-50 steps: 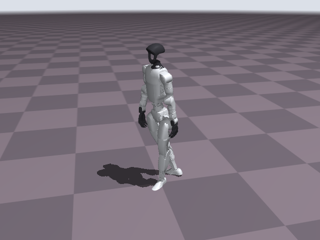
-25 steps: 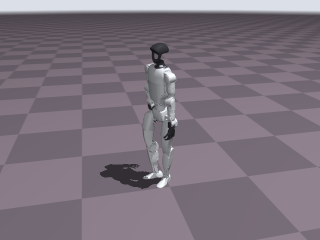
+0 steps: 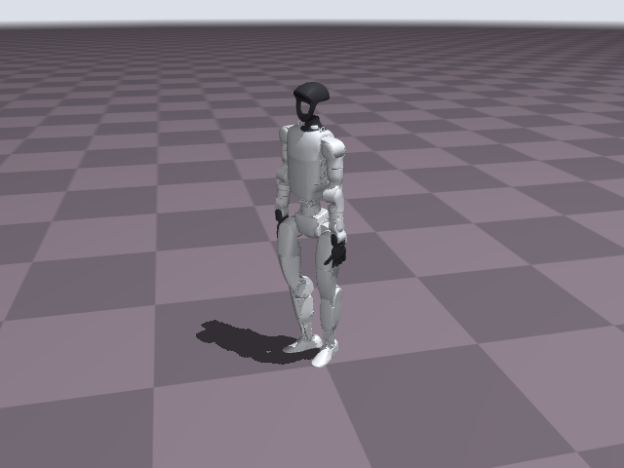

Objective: In place motions

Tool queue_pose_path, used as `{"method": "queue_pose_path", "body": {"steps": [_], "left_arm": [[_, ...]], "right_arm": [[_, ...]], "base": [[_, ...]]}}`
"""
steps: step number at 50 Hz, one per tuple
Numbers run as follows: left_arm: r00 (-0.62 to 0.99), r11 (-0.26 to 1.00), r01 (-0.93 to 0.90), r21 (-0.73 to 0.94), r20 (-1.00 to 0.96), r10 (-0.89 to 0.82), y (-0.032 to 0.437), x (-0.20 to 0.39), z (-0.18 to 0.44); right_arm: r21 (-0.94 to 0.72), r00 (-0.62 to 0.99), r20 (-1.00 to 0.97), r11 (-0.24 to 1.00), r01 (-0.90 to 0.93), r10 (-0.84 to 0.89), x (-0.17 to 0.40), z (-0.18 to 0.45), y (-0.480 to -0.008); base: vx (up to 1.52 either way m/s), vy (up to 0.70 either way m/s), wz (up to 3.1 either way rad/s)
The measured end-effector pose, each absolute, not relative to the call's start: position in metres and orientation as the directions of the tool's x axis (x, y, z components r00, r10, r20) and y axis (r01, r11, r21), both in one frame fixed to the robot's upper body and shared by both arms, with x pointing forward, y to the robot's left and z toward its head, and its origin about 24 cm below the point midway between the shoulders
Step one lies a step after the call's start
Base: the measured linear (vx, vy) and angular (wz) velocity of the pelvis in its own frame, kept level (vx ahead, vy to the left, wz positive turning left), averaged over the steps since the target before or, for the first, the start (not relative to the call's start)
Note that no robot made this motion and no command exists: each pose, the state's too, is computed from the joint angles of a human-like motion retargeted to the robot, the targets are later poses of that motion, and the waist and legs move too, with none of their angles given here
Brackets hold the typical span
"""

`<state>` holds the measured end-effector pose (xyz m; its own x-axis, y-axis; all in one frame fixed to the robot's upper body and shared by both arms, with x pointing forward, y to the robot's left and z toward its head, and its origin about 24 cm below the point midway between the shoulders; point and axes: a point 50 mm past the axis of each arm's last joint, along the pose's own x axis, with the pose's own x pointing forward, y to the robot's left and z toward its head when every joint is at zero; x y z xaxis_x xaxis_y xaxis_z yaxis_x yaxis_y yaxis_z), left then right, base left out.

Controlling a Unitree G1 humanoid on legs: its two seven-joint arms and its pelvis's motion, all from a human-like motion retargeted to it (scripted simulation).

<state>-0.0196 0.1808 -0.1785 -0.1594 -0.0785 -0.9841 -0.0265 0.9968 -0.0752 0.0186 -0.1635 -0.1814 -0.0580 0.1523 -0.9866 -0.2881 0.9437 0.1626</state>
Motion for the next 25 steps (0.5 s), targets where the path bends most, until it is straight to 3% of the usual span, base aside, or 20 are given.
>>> {"method": "queue_pose_path", "body": {"steps": [12,18,25], "left_arm": [[-0.152,0.997,-0.007,-0.071,-0.986,-0.072,0.171,-0.017,-0.180],[-0.138,0.975,-0.206,-0.082,-0.984,-0.112,0.155,-0.024,-0.180],[-0.240,0.994,-0.029,-0.102,-0.965,-0.106,0.182,-0.041,-0.175]], "right_arm": [[0.123,-0.086,-0.991,0.949,-0.292,0.102,0.015,-0.180,-0.180],[0.081,-0.024,-0.997,0.949,-0.306,0.077,0.033,-0.178,-0.193],[0.065,0.086,-0.992,0.953,-0.297,0.094,0.063,-0.174,-0.197]], "base": [[-0.11,0.10,-0.29],[-0.07,0.25,-1.54],[-0.11,0.34,-2.85]]}}
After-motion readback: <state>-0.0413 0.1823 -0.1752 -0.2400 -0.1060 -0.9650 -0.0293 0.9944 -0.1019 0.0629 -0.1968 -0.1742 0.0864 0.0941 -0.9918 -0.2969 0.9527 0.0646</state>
